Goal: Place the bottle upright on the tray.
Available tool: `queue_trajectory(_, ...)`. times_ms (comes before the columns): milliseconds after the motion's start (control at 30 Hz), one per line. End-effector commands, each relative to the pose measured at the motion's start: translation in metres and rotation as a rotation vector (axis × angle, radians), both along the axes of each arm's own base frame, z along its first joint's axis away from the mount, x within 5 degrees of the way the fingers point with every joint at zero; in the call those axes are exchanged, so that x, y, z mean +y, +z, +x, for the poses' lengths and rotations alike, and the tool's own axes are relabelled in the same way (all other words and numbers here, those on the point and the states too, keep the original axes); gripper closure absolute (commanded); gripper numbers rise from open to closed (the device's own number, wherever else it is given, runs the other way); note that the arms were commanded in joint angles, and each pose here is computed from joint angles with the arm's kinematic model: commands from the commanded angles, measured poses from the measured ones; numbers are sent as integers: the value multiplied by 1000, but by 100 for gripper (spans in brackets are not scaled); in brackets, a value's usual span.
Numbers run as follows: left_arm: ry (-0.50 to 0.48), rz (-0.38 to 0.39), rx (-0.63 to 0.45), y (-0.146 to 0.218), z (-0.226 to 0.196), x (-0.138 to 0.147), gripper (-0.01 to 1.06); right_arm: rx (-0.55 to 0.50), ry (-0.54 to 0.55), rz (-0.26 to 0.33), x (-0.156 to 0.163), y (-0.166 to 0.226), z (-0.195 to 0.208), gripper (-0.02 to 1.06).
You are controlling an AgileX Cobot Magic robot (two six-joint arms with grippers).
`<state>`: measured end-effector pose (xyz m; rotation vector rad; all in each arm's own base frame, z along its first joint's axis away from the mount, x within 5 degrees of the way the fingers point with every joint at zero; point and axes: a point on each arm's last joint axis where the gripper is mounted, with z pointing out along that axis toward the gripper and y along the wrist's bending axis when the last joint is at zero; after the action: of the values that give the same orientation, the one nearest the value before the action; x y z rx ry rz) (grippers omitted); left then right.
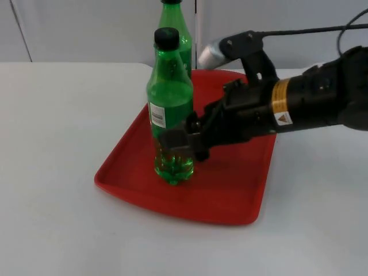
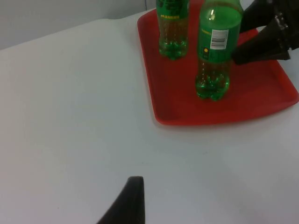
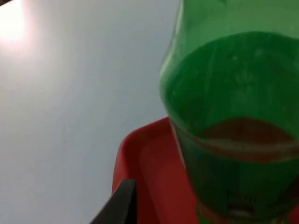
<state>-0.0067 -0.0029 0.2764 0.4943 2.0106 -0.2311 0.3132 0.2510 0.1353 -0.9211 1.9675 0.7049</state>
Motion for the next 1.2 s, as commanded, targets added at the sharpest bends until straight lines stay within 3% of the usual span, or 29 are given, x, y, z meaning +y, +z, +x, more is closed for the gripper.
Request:
queue_trajectory(0,11,-2,0,-1,0,0,0,3,-4,-6,-7,8,-9,-1)
queue_trajectory(367,11,-2,0,-1,0,0,0,48,-110,-98,-49,32,-53,-1)
queue_trajectory(800,11,-2,0,-1,0,0,0,29,-332,-72,-97,86,-97,-1)
queue_trajectory(867,11,-2,0,-1,0,0,0,-17,-360,-93,-105,97,-101,-1)
queue_trajectory(1000,11,-2,0,-1,0,0,0,-66,-470,-195,-123,112,-103,-1)
queue_trajectory(1067,11,-2,0,-1,0,0,0,-37,-593,-258,-137,120,-105,-1)
queue_trajectory(1133,11,-2,0,-1,0,0,0,-30,-604,-270,-139,120,-105,-1)
queue_trajectory(1167,11,-2,0,-1,0,0,0,8,-624,-322,-143,122,-109,-1)
